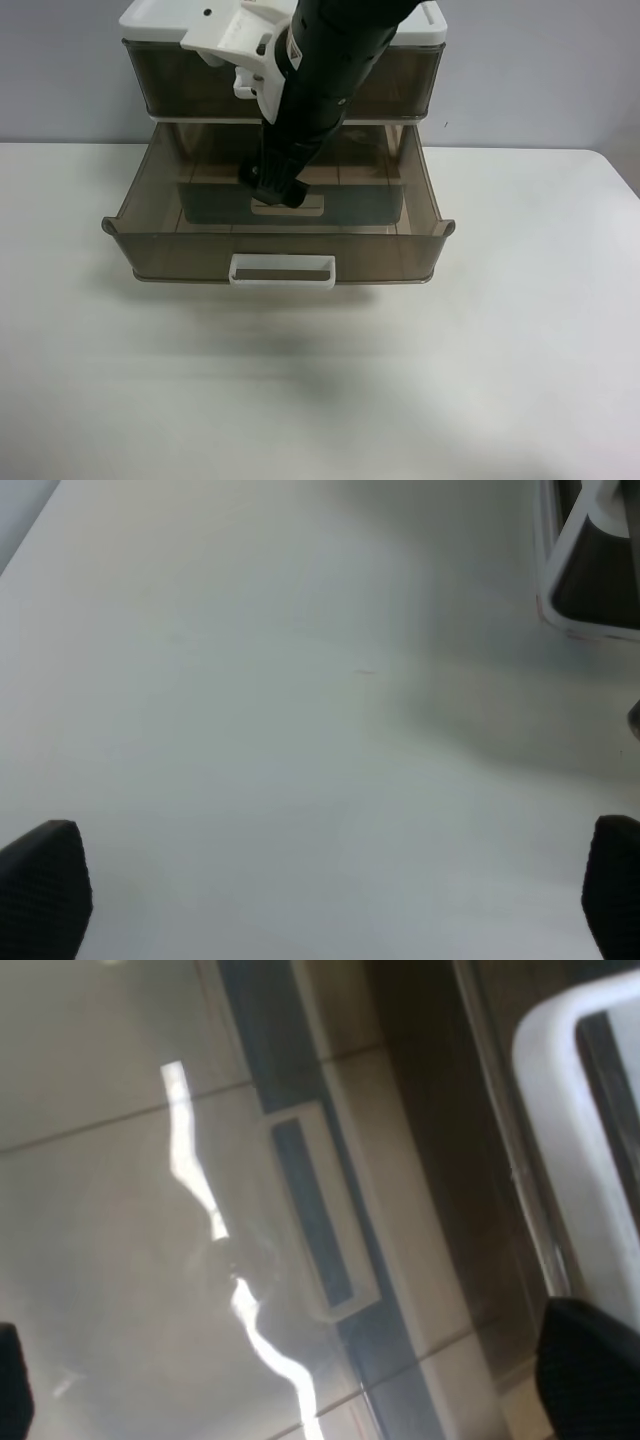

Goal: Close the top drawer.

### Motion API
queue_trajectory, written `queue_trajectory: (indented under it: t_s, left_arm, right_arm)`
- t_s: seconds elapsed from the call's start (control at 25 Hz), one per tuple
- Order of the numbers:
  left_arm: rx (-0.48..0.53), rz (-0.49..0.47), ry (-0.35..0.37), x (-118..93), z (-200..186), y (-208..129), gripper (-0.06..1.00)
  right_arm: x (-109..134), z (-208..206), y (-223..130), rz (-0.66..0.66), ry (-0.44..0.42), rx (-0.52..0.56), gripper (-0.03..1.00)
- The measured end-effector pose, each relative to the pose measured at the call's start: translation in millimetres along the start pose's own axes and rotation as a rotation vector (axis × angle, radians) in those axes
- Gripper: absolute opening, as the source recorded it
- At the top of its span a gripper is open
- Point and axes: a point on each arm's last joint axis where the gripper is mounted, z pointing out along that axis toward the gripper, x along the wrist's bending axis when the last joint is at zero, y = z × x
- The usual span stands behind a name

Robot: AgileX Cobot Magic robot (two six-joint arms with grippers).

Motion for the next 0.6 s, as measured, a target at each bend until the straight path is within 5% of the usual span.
queue_trajectory:
  t_s: [0.6]
  left_arm:
    - [0.000, 0.000, 0.000, 0.0, 0.0, 0.0, 0.99]
  right_arm:
    - [-12.5, 7.3, -4.2, 0.066, 0.006, -0.024, 0.99]
